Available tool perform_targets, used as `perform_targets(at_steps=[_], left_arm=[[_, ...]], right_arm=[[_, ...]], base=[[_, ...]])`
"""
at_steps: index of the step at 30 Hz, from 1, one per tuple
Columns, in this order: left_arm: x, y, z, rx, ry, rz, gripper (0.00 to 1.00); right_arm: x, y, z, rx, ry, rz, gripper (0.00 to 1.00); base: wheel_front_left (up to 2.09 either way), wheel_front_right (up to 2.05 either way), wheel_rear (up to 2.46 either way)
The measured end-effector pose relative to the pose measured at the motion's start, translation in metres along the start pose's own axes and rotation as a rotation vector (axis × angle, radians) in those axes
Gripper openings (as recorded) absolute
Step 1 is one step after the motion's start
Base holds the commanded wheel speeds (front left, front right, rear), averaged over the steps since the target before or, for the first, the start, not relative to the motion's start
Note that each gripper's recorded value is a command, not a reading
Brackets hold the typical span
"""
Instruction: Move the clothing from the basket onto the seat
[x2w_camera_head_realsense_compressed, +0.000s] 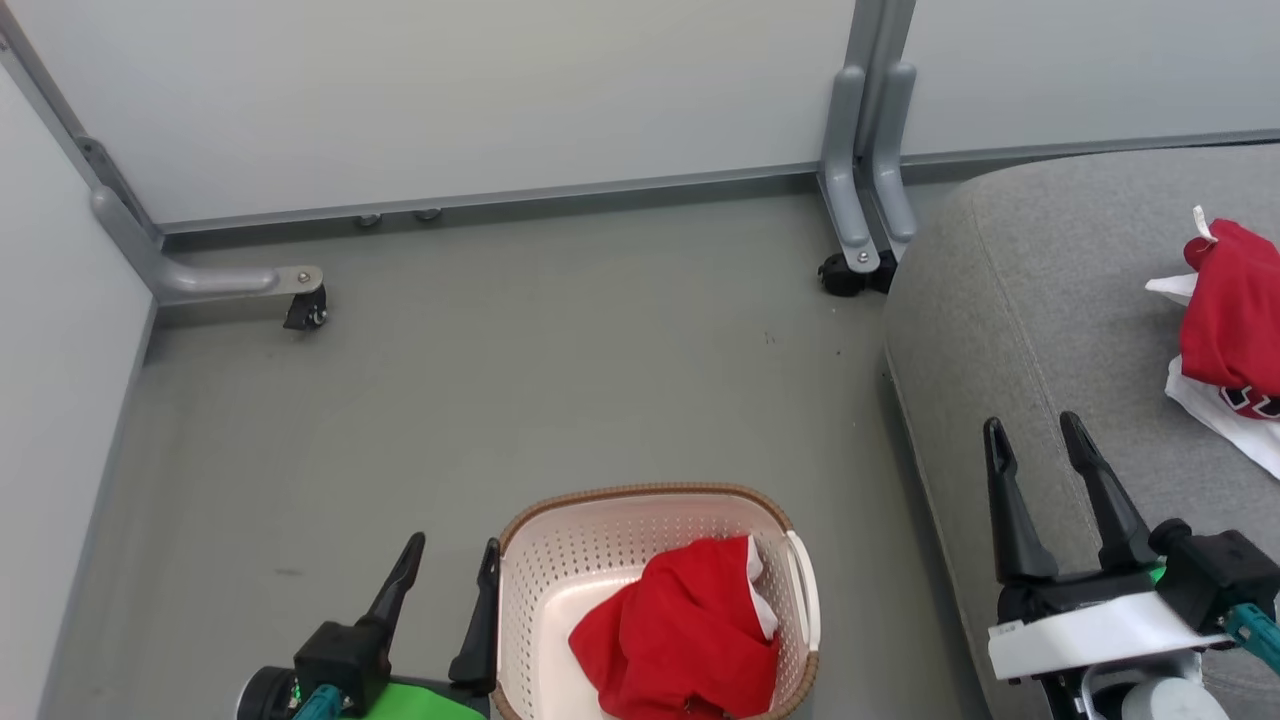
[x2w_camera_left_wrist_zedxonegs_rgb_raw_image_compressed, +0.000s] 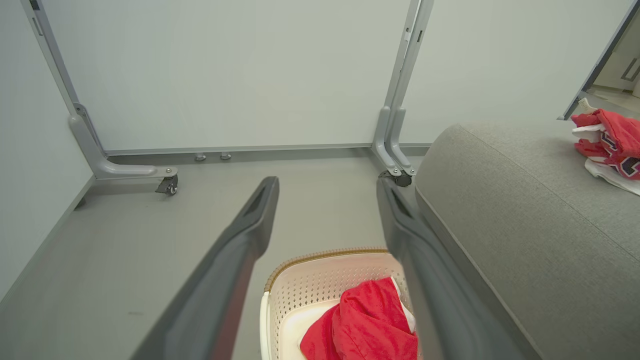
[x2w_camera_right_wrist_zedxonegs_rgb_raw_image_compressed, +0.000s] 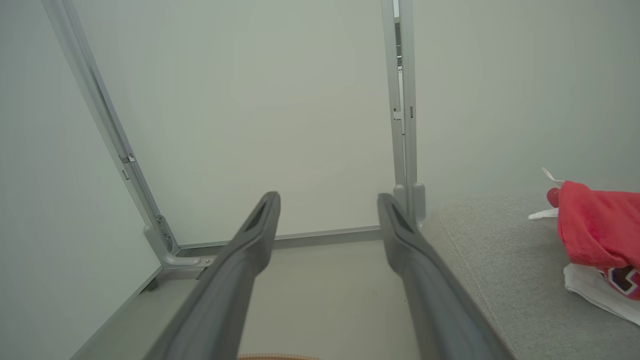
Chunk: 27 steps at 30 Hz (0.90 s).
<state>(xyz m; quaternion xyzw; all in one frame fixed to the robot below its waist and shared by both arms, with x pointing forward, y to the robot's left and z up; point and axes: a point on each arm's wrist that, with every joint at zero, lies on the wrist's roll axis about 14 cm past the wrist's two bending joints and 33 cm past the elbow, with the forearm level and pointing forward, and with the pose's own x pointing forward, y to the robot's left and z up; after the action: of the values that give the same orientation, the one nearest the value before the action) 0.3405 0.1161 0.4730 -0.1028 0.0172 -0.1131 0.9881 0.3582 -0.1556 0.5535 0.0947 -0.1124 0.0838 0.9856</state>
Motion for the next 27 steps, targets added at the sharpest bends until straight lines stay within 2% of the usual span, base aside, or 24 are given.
perform_targets(at_steps=[5, 11, 20, 27], left_arm=[[0.03, -0.007, -0.02, 0.018, 0.071, -0.054, 1.0], [0.061, -0.003, -0.068, 0.041, 0.228, -0.105, 1.0], [0.094, 0.002, -0.163, 0.098, 0.502, -0.227, 1.0], [0.125, -0.015, -0.219, 0.137, 0.604, -0.37, 1.0]], right_arm=[[0.018, -0.006, -0.003, -0.019, -0.002, 0.0, 1.0], [0.05, -0.017, -0.012, -0.034, -0.009, -0.002, 1.0], [0.082, -0.047, -0.048, -0.078, 0.037, -0.043, 1.0], [0.094, -0.056, -0.088, -0.088, 0.105, -0.038, 1.0]], base=[[0.0, 0.0, 0.0], [0.0, 0.0, 0.0], [0.0, 0.0, 0.0], [0.0, 0.0, 0.0]])
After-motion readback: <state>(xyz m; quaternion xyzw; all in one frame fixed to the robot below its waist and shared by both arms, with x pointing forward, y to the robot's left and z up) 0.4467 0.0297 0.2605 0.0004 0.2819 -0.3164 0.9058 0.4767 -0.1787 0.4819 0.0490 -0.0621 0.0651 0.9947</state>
